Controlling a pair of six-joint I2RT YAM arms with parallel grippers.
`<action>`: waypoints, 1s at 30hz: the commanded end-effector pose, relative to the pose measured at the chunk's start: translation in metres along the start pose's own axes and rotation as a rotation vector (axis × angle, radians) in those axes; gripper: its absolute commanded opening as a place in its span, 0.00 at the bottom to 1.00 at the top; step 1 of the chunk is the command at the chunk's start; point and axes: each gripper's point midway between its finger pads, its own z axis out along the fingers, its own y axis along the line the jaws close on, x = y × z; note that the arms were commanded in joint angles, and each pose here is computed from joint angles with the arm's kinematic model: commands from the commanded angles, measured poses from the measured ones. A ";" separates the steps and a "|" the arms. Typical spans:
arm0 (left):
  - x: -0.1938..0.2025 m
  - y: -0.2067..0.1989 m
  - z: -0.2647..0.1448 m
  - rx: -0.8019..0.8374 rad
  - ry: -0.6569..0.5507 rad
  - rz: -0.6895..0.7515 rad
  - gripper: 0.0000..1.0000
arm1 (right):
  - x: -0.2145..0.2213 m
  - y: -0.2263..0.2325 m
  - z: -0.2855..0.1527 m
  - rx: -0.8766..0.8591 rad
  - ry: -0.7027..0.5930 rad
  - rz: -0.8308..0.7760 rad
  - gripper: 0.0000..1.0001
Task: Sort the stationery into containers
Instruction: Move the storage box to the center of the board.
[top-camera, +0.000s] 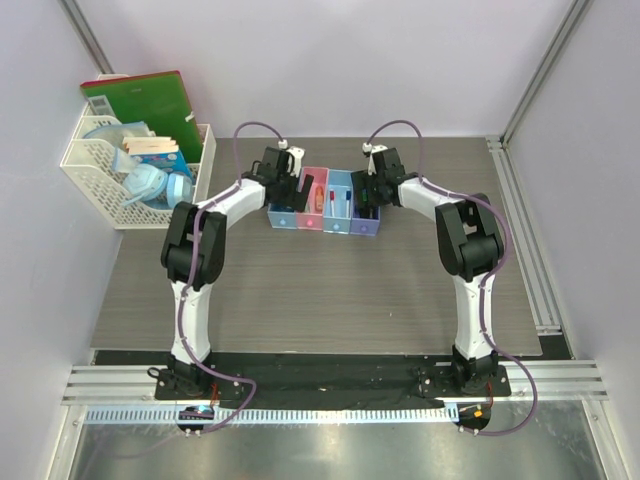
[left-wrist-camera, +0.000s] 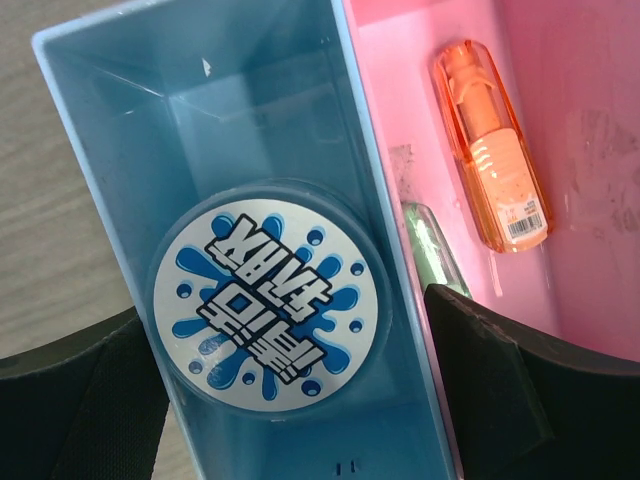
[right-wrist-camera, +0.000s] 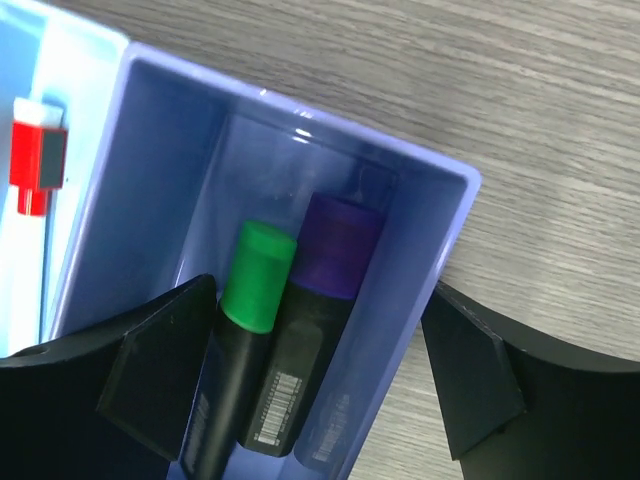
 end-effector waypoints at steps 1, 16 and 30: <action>0.021 -0.043 -0.028 0.112 0.068 0.016 0.95 | -0.027 0.015 -0.016 -0.014 -0.080 -0.021 0.88; 0.038 -0.083 -0.049 0.146 0.097 0.042 0.94 | -0.015 0.038 -0.036 -0.040 -0.070 -0.066 0.88; 0.052 -0.109 -0.065 0.176 0.119 0.055 0.94 | -0.005 0.053 -0.052 -0.070 -0.062 -0.100 0.87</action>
